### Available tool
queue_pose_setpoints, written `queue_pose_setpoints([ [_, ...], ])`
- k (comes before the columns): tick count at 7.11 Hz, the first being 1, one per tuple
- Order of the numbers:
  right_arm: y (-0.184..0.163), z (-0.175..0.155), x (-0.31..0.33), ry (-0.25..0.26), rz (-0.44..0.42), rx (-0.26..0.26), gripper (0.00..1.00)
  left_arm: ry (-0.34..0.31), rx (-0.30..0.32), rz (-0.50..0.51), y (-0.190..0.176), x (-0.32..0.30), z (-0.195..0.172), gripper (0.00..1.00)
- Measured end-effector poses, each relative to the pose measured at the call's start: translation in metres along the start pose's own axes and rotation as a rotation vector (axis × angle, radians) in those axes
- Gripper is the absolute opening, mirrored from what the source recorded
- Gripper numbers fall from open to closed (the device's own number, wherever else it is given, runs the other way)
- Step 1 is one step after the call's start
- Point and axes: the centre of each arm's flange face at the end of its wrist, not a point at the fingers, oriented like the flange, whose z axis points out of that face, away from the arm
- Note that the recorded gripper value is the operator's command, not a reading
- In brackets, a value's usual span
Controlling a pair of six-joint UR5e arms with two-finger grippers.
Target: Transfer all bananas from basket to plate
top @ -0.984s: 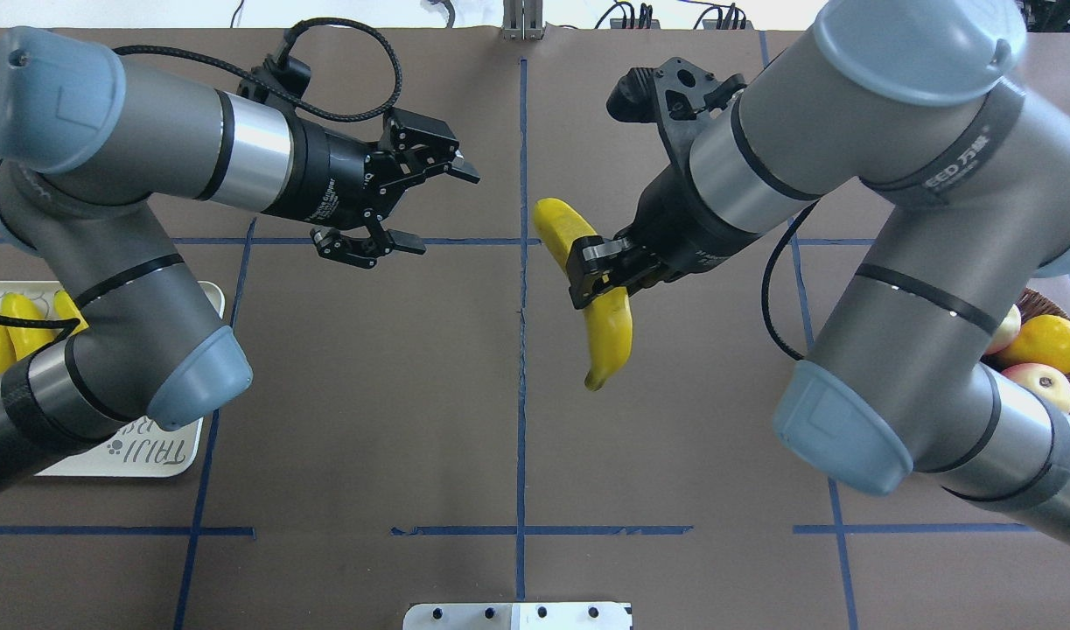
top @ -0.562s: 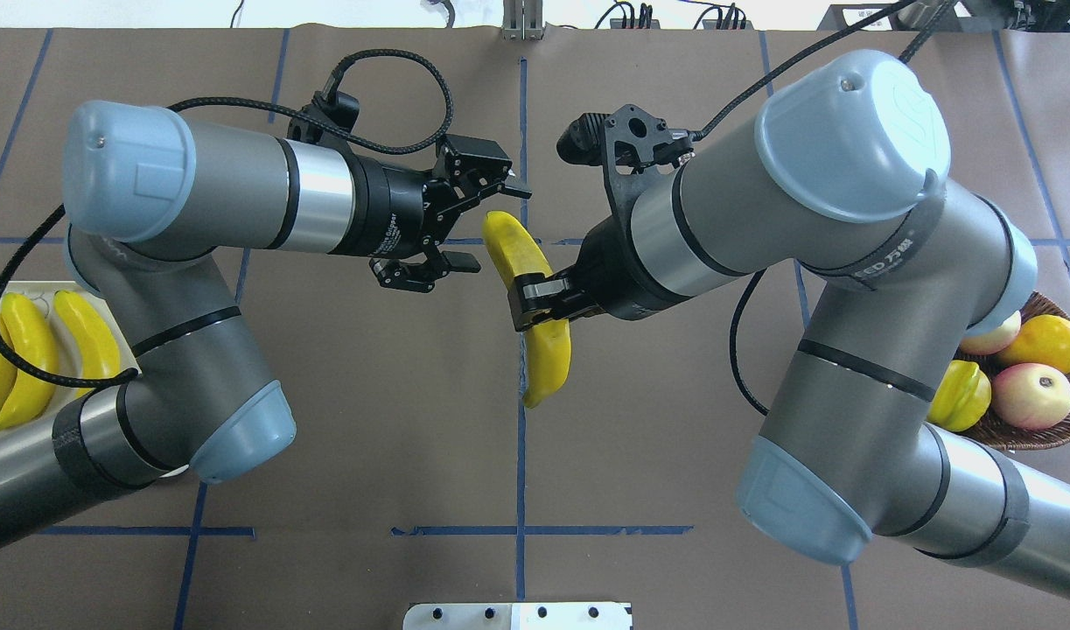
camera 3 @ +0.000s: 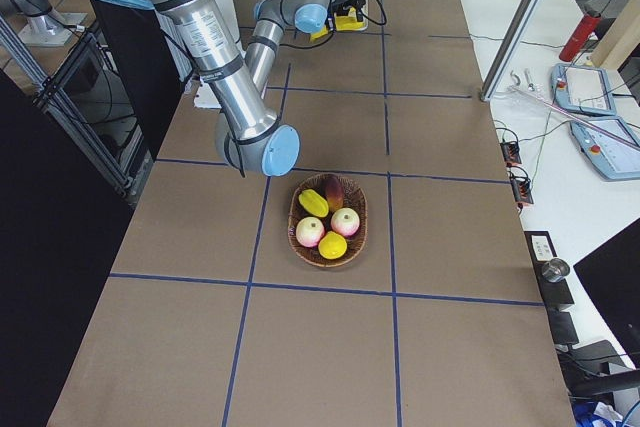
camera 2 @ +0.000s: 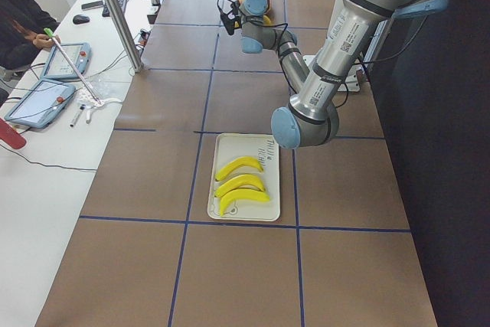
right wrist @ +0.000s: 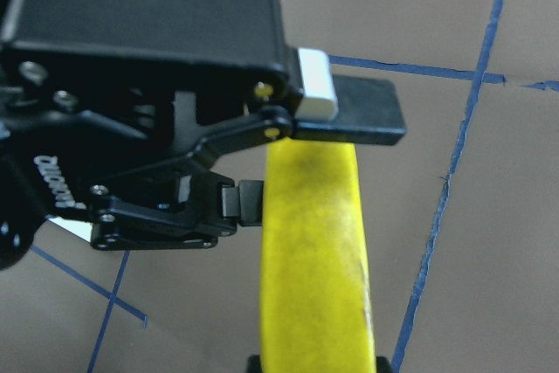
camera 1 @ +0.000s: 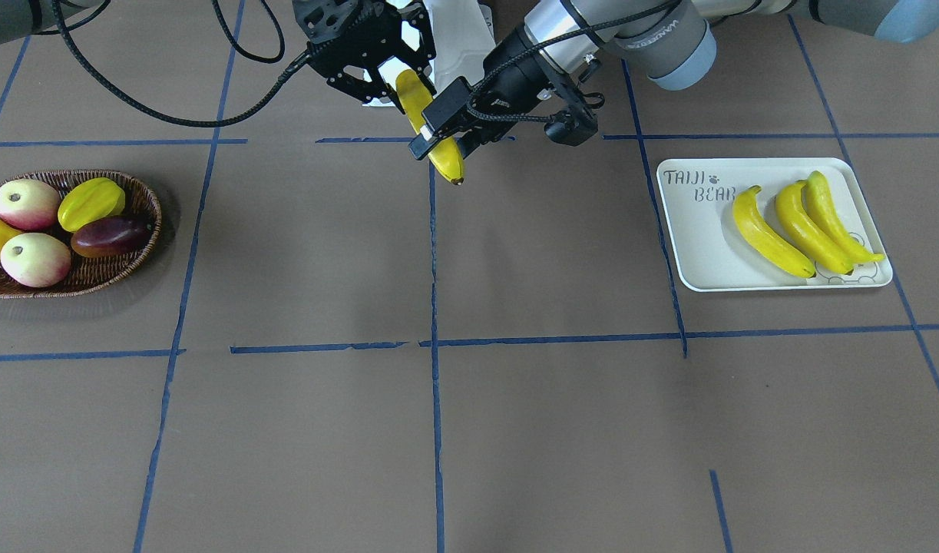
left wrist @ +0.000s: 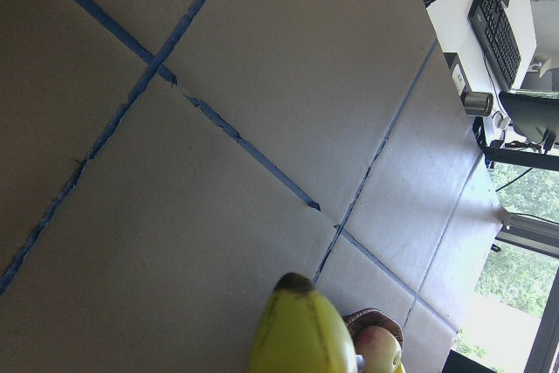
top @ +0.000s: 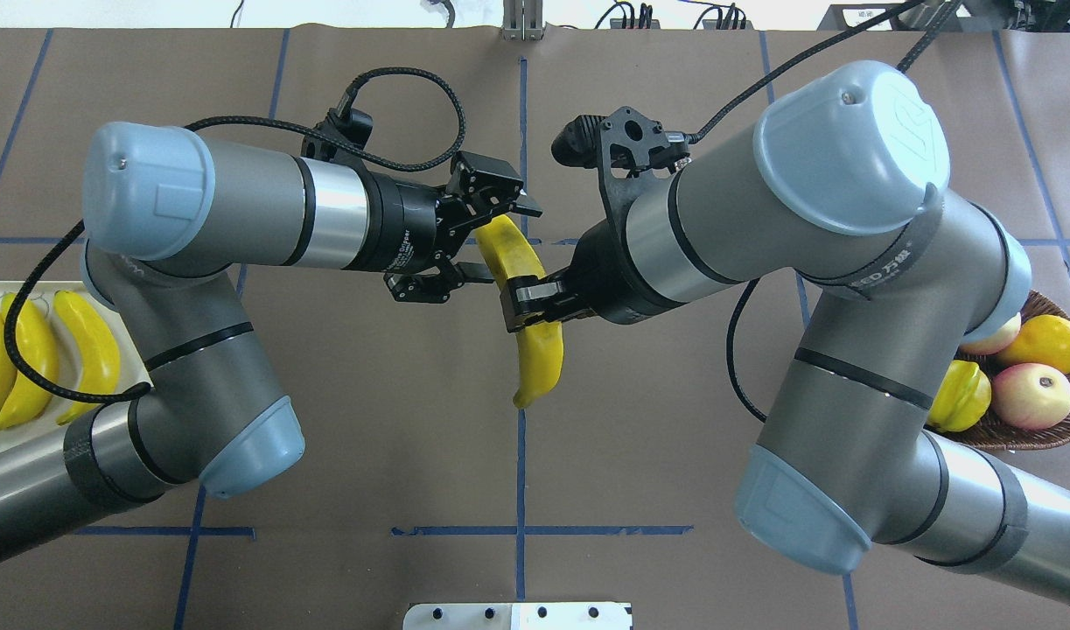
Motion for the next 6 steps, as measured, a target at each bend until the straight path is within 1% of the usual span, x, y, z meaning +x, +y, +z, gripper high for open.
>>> queue_pose_setpoints([
  [1, -0.0001, -0.0004, 0.0, -0.001, 0.0, 0.001, 0.32, -0.003, -0.003, -0.006, 0.001, -0.0014, 0.0007, 0.0],
  [2, -0.0004, -0.0008, 0.0, -0.001, 0.0, 0.001, 0.99, -0.005, -0.004, -0.007, 0.001, -0.0022, 0.0008, 0.0],
  [6, 0.0002, -0.0042, -0.0004, -0.005, 0.014, 0.004, 1.0, -0.008, -0.003, -0.007, -0.0002, -0.0033, 0.0009, 0.0],
])
